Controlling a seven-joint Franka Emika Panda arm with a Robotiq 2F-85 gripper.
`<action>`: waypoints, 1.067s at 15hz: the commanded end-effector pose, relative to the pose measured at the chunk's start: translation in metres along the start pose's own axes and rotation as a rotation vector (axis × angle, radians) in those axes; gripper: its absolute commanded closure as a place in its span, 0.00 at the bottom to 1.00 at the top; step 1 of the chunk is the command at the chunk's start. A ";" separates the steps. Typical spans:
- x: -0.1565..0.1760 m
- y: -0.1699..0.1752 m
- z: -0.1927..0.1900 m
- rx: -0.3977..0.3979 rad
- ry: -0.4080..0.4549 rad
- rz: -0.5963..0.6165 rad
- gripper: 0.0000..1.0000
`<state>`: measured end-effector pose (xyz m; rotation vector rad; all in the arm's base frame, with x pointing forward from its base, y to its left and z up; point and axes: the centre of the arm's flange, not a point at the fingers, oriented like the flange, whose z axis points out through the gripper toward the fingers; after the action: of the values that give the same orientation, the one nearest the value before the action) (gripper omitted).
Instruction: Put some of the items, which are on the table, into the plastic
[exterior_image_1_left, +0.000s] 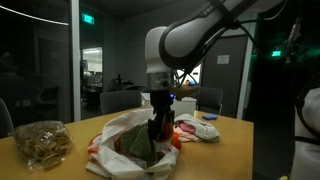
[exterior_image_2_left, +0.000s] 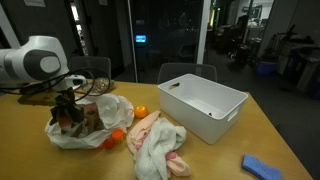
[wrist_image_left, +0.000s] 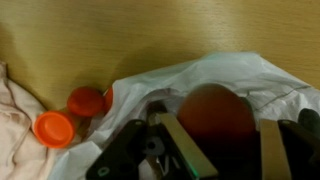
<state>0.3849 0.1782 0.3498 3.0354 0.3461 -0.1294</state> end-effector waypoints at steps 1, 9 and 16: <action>0.047 -0.005 -0.001 -0.084 0.012 -0.042 0.92; 0.072 0.038 0.072 0.002 -0.053 -0.054 0.91; 0.055 0.069 0.041 0.142 -0.023 0.020 0.42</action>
<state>0.4547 0.1419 0.2779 3.1199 0.3613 -0.2498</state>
